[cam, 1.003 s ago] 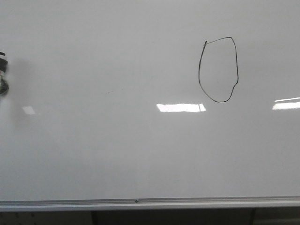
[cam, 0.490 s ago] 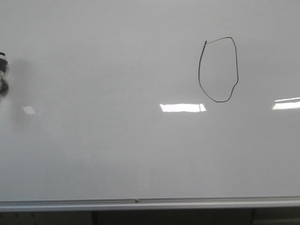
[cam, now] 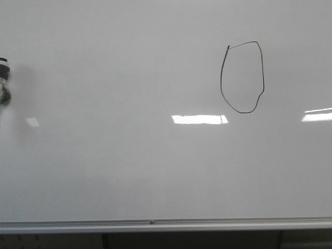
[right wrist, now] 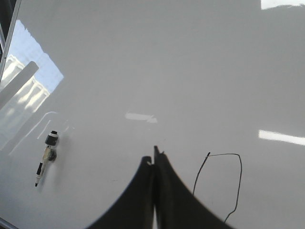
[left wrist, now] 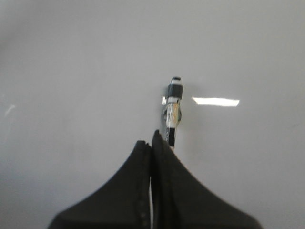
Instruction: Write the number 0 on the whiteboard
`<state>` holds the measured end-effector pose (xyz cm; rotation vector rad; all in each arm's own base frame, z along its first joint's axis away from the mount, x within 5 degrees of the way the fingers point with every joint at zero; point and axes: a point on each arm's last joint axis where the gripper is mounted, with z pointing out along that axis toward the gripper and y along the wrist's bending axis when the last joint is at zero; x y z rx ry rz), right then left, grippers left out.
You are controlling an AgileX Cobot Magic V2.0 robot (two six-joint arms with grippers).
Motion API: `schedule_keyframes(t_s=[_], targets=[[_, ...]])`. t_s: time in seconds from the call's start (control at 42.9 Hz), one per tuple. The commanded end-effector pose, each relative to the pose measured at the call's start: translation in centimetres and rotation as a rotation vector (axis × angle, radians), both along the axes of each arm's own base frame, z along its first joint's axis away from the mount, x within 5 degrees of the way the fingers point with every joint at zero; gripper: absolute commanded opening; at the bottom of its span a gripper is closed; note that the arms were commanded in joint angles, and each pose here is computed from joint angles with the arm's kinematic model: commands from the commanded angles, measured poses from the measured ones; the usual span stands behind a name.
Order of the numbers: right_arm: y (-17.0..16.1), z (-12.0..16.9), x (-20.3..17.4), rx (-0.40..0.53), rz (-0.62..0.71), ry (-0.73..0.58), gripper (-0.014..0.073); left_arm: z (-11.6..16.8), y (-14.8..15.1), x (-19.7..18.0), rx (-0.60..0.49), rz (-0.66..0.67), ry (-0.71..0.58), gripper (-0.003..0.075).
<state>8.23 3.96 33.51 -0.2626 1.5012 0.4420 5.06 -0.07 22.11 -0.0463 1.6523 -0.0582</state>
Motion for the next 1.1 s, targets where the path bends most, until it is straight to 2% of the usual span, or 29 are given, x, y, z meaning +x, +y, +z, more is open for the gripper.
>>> schedule_keyframes(t_s=[0.0,0.21,1.073], targets=[[-0.3,1.0,0.1,0.024,-0.036,-0.032,-0.0069,0.2,0.1,0.0,-0.006,0.019,-0.097,-0.002],[-0.3,1.0,0.1,0.024,-0.035,-0.031,-0.0069,-2.5,0.2,0.5,-0.015,0.038,-0.064,-0.002],[-0.3,1.0,0.1,0.024,-0.035,-0.031,-0.0069,-2.6,0.2,0.5,-0.015,0.038,-0.061,-0.002]])
